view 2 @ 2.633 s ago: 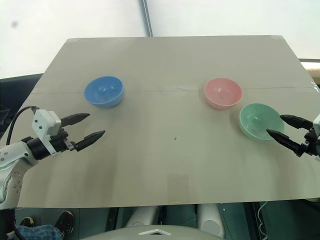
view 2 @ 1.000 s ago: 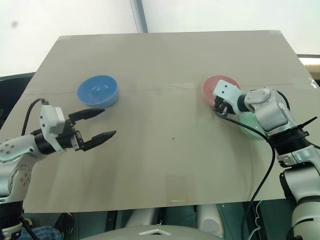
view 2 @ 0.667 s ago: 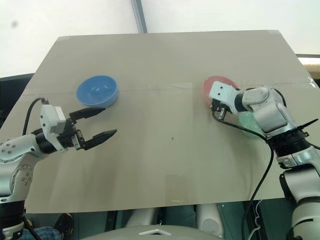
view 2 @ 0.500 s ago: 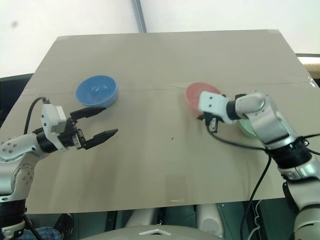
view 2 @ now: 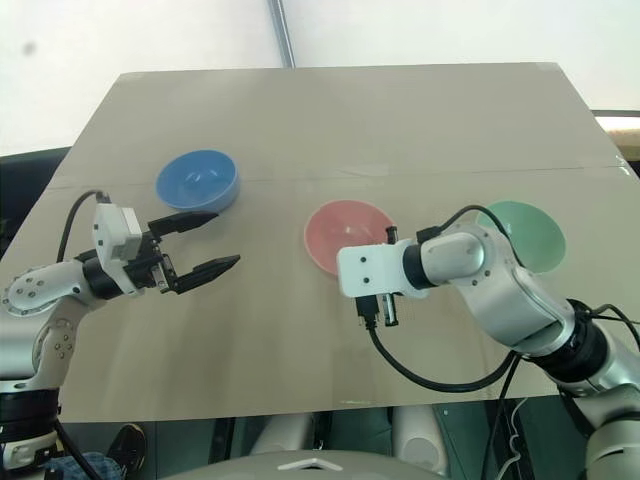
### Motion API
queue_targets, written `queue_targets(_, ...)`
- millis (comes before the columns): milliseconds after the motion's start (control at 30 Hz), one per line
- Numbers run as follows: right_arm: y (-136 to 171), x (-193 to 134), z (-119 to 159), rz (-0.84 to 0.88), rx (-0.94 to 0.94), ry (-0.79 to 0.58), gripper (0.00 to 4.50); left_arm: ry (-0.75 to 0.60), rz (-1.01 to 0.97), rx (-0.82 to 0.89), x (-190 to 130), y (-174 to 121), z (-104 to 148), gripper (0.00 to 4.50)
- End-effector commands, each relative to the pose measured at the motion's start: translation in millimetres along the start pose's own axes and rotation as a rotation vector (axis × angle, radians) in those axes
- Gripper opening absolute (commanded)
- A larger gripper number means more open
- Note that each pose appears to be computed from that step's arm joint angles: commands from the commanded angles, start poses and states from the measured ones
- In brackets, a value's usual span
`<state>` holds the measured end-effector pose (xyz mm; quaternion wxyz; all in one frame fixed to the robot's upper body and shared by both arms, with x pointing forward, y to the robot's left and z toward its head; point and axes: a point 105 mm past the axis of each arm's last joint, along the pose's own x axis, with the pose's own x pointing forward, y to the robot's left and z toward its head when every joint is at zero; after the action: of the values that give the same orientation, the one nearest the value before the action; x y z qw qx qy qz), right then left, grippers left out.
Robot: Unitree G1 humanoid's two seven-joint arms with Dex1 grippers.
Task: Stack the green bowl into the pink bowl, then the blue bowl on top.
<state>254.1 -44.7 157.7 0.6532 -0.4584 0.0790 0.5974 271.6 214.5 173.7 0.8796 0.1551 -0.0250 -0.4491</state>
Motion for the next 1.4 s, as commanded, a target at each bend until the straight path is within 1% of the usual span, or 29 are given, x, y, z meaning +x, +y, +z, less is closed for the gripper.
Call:
queue_targets(33, -1.8, -2.2, 10.5, -0.015, -0.022, -0.020, 0.92, -0.003, -0.003, 0.037, -0.9, -0.4, 6.9, 4.50)
queue_targets(133, -2.4, -1.7, 10.7, -0.017, -0.007, -0.026, 2.00, 0.006, -0.001, 0.033, -2.3, -0.6, 6.0, 4.50)
queue_targets(233, -3.8, -2.3, 10.3, -0.028, 0.014, -0.031, 3.37, 0.008, 0.000, 0.032, -3.2, -0.4, 6.4, 4.50)
queue_targets(500, -17.9, -20.9, 7.7, -0.066, 0.131, -0.062, 3.37, 0.001, 0.000, 0.031, -2.3, -0.2, 6.9, 4.50)
queue_targets(567, -19.5, -32.5, 6.2, -0.068, 0.163, -0.079, 3.37, -0.012, -0.009, 0.022, -1.5, -1.4, 8.0, 4.50)
queue_targets(667, -24.3, -55.1, 3.3, -0.133, 0.180, -0.158, 3.37, -0.077, -0.035, -0.013, 0.8, -5.2, 17.3, 4.50)
queue_targets(733, -23.3, -67.0, -7.8, -0.185, 0.224, -0.154, 3.37, -0.096, -0.055, -0.018, 0.9, -7.6, 19.7, 4.50)
queue_targets(800, -25.3, -80.4, -31.0, -0.266, 0.305, -0.080, 3.37, -0.093, -0.076, -0.025, 1.6, -9.2, 19.2, 4.50)
queue_targets(867, -25.4, -95.6, -64.0, -0.336, 0.385, 0.065, 3.37, -0.089, -0.115, -0.049, 4.4, -12.3, 18.8, 4.50)
queue_targets(967, -23.1, -113.3, -95.5, -0.399, 0.467, 0.209, 3.37, -0.104, -0.165, -0.065, 6.9, -16.3, 21.9, 4.50)
queue_targets(1033, -20.9, -128.5, -121.4, -0.472, 0.537, 0.323, 3.37, -0.121, -0.217, -0.070, 11.1, -20.1, 25.1, 4.50)
queue_targets(1067, -19.2, -132.7, -129.5, -0.496, 0.557, 0.358, 3.37, -0.129, -0.245, -0.075, 13.1, -21.7, 26.8, 4.50)
queue_targets(1133, -13.6, -135.2, -137.4, -0.502, 0.569, 0.401, 3.37, -0.142, -0.308, -0.088, 15.4, -26.1, 30.6, 4.50)
queue_targets(1267, -3.8, -134.3, -145.9, -0.498, 0.611, 0.439, 3.37, -0.155, -0.411, -0.093, 19.3, -34.7, 37.5, 4.50)
queue_targets(1400, 11.0, -126.3, -159.5, -0.466, 0.629, 0.497, 3.37, -0.164, -0.467, -0.080, 27.4, -40.4, 40.4, 4.50)
